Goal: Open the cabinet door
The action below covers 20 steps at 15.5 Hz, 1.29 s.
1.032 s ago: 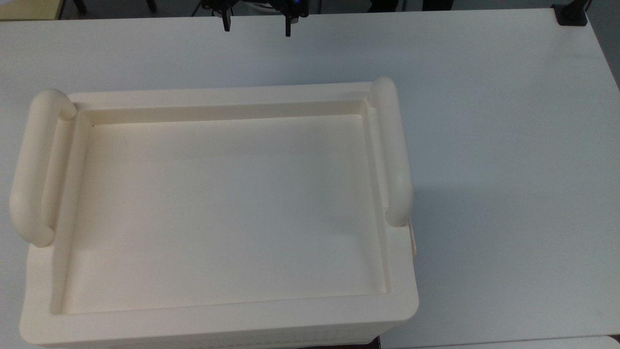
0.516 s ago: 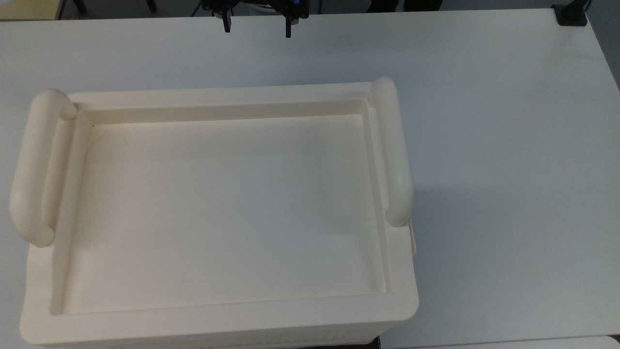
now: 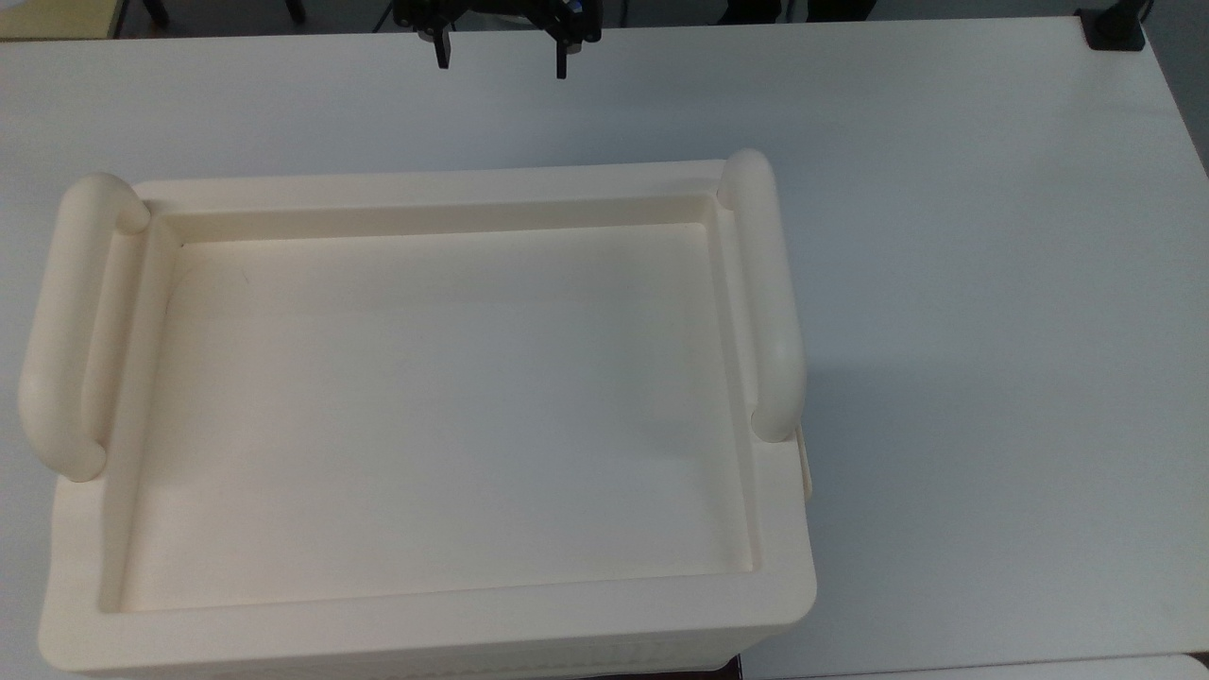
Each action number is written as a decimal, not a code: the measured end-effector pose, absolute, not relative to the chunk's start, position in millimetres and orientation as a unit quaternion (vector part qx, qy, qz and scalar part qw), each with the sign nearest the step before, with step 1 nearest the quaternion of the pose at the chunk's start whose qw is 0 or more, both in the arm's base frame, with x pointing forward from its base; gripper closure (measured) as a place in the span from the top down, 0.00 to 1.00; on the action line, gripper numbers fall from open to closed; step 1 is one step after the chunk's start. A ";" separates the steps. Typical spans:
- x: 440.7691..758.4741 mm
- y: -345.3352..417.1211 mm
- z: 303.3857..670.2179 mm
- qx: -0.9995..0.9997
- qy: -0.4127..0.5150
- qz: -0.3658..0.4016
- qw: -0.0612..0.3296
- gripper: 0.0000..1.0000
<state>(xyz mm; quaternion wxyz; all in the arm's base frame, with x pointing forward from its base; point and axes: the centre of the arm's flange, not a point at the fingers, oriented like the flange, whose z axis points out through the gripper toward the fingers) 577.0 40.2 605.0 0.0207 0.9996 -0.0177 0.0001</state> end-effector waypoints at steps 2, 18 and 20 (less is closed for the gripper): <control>577.7 39.8 606.8 1.000 -0.009 0.004 0.020 1.00; 646.9 105.0 616.8 0.978 0.085 0.189 -0.006 1.00; 652.5 107.4 621.1 0.973 0.082 0.217 -0.010 1.00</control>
